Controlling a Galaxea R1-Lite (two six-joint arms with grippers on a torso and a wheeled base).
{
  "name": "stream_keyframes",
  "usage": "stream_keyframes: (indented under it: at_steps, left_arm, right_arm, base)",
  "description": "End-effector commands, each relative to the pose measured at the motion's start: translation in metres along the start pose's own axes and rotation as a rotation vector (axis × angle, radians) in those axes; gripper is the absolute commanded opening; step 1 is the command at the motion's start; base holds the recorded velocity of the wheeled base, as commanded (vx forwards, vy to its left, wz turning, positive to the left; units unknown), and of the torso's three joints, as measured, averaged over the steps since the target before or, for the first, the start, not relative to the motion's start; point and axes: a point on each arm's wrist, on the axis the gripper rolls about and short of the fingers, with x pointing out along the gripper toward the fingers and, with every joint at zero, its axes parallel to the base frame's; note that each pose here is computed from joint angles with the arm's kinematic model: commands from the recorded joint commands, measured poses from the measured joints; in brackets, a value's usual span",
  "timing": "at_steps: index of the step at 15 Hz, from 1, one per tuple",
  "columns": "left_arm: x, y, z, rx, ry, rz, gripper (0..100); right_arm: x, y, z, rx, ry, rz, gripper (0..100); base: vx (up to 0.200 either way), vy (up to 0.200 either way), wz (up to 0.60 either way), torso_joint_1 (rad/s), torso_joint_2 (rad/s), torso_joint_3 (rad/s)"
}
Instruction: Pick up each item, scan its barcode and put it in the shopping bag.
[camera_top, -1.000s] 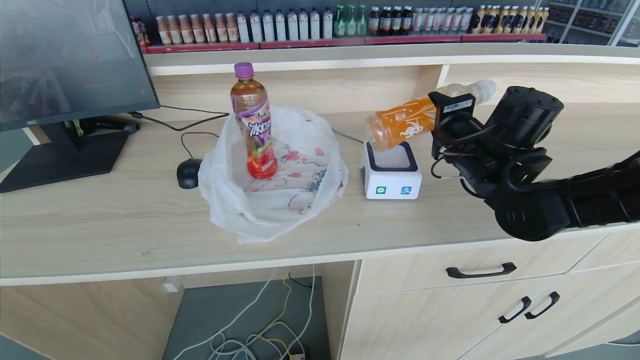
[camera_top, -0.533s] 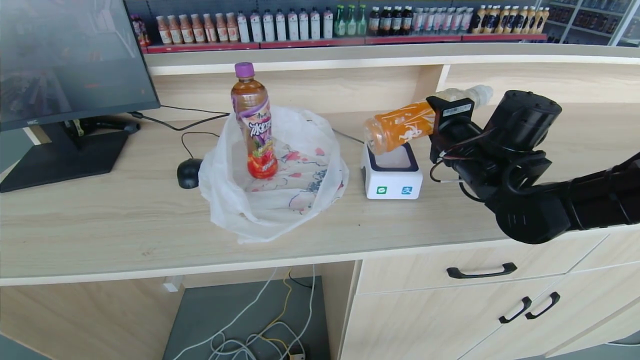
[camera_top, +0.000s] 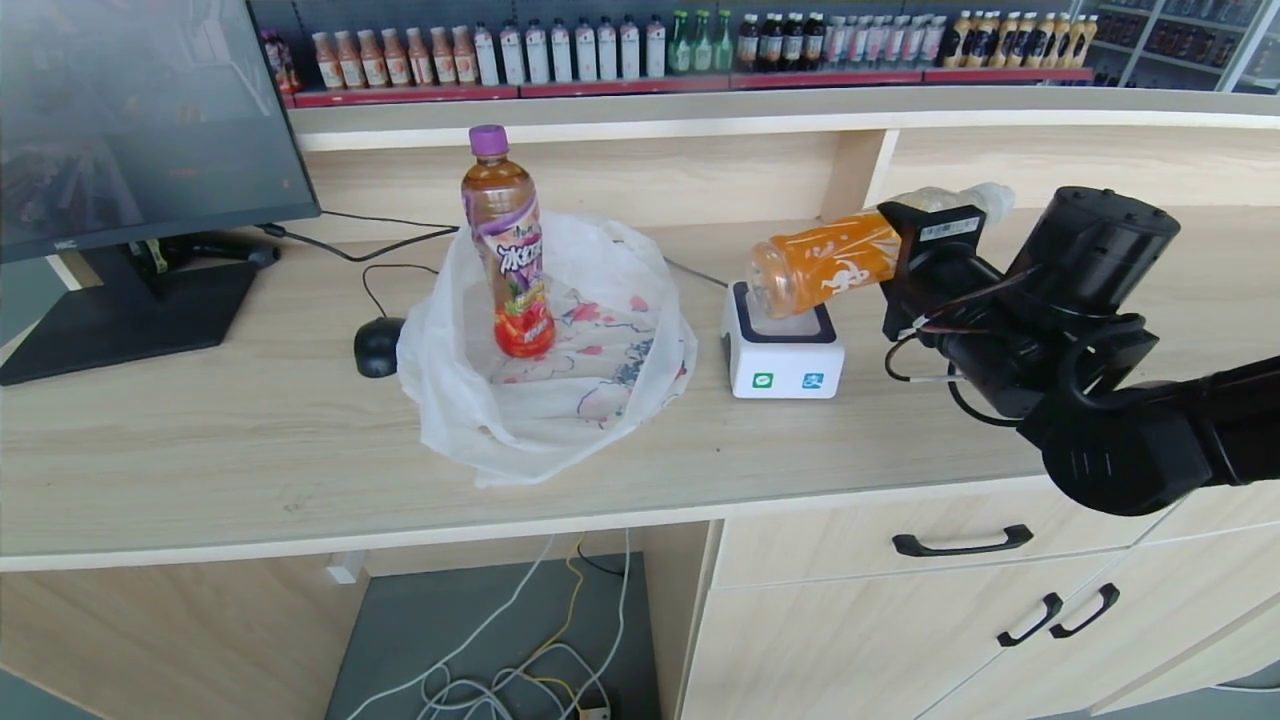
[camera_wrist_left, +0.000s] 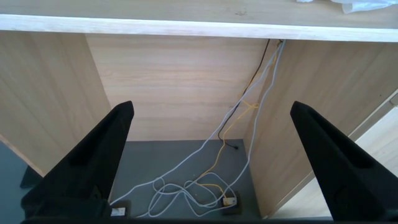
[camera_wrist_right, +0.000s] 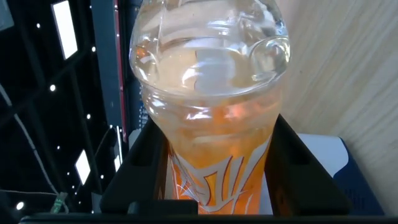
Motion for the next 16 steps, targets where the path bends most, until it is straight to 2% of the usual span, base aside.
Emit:
stream_keyframes:
  at_steps: [1,8,16]
  left_arm:
    - [0.0001,0.0000,0.0000,0.000,0.001,0.000,100]
    - [0.0001,0.0000,0.0000,0.000,0.001,0.000,100]
    - [0.0001,0.0000,0.0000,0.000,0.001,0.000,100]
  right_arm:
    - [-0.0043,0.0033,0.0017,0.007,0.000,0.005,0]
    - [-0.0038,0.0022,0.0001,0.008,0.004,0.003,0]
    - [-0.0017,0.0113,0.0006,0.012,0.026,0.041,0]
  base:
    - [0.000,0.000,0.00,0.000,0.00,0.000]
    - [0.000,0.000,0.00,0.000,0.00,0.000]
    - [0.000,0.000,0.00,0.000,0.00,0.000]
